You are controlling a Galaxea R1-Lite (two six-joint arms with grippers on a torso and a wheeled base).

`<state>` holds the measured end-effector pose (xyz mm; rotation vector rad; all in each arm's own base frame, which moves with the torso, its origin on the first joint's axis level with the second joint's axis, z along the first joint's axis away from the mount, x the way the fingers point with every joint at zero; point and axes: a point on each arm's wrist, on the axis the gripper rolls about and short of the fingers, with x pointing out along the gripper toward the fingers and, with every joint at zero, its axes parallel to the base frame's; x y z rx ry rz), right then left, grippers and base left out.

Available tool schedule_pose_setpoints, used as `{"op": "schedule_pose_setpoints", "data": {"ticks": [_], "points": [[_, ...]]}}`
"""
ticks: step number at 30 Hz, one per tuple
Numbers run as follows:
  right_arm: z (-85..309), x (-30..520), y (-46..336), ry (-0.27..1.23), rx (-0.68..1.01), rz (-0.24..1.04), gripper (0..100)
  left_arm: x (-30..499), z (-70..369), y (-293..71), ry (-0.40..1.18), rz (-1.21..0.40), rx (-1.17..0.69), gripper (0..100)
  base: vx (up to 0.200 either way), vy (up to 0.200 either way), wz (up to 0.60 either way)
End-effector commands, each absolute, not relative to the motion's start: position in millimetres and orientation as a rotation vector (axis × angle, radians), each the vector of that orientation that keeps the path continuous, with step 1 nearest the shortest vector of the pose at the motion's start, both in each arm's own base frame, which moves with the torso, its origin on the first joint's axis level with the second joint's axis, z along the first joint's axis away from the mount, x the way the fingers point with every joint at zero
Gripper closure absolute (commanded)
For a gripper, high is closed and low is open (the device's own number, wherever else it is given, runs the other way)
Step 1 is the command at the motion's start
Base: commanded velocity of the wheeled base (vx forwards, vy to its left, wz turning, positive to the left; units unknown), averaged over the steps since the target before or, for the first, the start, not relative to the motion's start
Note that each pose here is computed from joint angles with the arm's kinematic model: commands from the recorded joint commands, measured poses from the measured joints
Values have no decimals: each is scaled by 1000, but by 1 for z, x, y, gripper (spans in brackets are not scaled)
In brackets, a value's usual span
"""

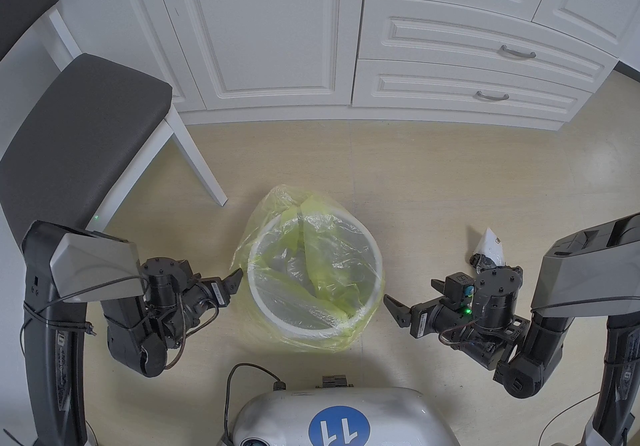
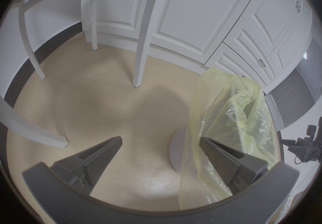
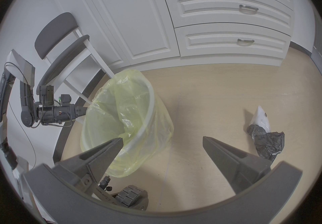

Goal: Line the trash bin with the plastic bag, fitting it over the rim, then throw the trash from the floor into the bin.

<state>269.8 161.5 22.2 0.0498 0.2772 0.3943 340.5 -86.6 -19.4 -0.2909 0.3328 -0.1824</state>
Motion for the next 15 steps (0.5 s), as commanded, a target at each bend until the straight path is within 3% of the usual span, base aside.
{"op": "schedule_pose_setpoints", "data": {"ticks": [1,15], "points": [[21,277,159,258,60,376,0,345,-34,-99,349,-177,-327,0,0,0,0],[5,310,160,224,84,309,0,356,-5,-83,252,-128,-376,0,0,0,0]]}}
